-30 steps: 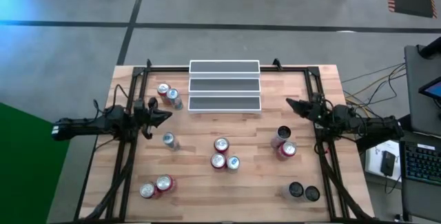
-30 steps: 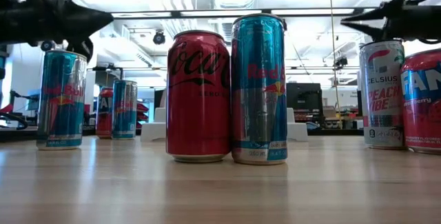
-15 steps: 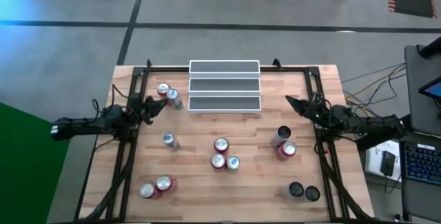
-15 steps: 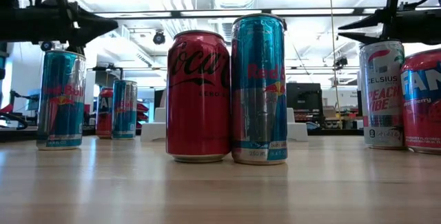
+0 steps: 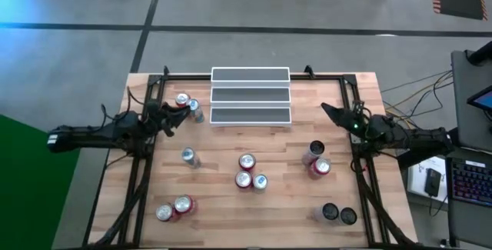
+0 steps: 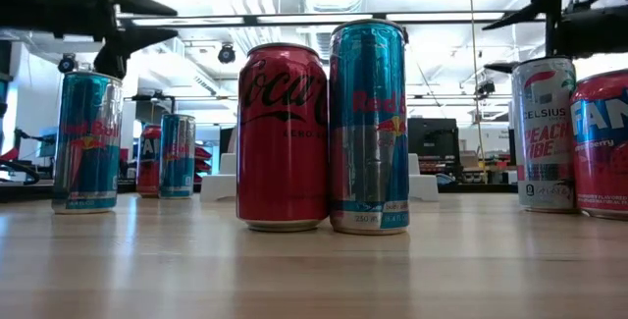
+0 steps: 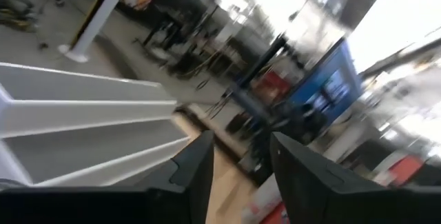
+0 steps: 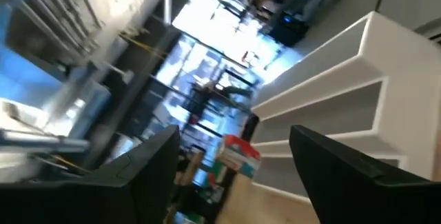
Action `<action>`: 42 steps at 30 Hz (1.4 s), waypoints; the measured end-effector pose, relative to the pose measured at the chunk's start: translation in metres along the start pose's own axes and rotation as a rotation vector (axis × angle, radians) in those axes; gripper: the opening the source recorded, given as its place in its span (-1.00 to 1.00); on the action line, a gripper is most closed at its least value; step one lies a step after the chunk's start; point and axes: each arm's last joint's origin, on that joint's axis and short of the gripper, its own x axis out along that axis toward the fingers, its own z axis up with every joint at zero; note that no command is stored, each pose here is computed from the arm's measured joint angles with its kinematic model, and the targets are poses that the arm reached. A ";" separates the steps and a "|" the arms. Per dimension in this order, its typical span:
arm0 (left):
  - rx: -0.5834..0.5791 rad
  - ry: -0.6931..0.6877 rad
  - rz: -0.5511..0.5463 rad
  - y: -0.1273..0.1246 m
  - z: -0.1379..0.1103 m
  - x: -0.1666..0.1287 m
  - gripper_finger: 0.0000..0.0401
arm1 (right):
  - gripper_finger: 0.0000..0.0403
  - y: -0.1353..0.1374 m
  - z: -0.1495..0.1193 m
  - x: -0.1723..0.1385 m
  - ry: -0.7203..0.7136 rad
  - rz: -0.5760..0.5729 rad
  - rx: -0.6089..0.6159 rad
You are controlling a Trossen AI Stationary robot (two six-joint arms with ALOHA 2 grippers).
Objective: Place canned beverage on shelf
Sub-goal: Put the top white soda can on the top tier of the shelf
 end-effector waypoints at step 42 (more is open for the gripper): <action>0.414 0.442 0.290 -0.048 0.032 0.052 -0.34 | 0.63 0.117 -0.052 0.049 1.187 -0.876 -0.477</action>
